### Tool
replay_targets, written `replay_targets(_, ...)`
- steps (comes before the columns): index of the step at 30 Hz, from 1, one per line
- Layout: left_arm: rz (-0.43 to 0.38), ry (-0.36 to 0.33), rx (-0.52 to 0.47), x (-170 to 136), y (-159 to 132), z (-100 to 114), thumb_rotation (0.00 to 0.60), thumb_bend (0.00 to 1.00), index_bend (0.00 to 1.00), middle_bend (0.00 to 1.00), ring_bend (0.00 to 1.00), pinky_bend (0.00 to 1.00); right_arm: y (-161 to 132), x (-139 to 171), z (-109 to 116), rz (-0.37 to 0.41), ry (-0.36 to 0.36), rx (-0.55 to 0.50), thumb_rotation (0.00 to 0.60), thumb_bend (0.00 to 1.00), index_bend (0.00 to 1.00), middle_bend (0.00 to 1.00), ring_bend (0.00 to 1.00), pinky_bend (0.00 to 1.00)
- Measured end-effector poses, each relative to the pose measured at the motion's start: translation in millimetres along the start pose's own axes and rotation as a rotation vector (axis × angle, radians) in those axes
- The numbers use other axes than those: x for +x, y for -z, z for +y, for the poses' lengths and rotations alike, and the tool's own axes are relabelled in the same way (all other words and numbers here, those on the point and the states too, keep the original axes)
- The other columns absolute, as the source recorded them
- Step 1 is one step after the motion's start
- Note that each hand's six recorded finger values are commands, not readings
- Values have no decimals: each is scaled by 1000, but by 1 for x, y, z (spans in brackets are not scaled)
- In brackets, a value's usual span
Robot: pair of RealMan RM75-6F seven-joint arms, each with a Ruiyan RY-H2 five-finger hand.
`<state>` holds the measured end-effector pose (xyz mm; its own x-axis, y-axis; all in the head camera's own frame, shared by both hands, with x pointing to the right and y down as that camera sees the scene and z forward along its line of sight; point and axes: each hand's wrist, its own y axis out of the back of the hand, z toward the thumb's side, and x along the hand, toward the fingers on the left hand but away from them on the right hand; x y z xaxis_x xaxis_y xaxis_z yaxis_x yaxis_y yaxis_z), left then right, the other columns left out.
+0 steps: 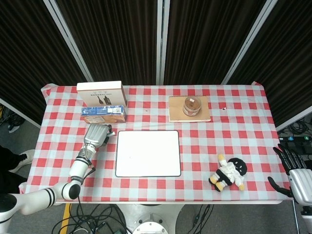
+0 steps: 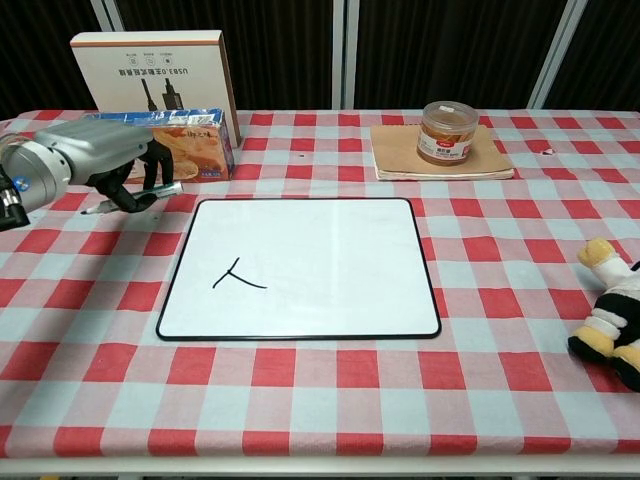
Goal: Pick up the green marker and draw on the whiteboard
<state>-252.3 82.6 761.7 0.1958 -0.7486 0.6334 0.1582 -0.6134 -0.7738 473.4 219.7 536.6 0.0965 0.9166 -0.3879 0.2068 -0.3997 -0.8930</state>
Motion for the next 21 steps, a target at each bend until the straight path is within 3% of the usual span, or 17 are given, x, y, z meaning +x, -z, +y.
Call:
replay_targets(4, 11, -16, 3, -5, -3, 6, 600, 395, 109, 214, 521, 720, 0, 1, 1, -2, 5, 1, 600, 202, 0, 0, 0, 0)
replay_targets(7, 13, -40, -28, -12, -2, 15, 600, 394, 105, 202, 460, 704, 2, 3, 4, -8, 10, 5, 600, 203, 0, 0, 0, 0)
replay_targets(10, 39, -107, -70, -27, 11, 31, 600, 356, 112, 203, 390, 625, 5, 5, 6, -25, 16, 8, 600, 204, 0, 0, 0, 0)
replay_targets(15, 121, -254, -159, -71, 68, 57, 600, 119, 149, 203, 268, 339, 10, 8, 8, -48, 27, 5, 600, 204, 0, 0, 0, 0)
replay_targets(18, 143, -292, -197, -102, 100, 59, 600, 92, 158, 203, 239, 243, 10, 8, 5, -48, 33, -3, 600, 205, 0, 0, 0, 0)
replay_targets(21, 179, -318, -207, -138, 128, 55, 600, 92, 159, 203, 224, 210, 9, 8, 3, -48, 36, -6, 600, 205, 0, 0, 0, 0)
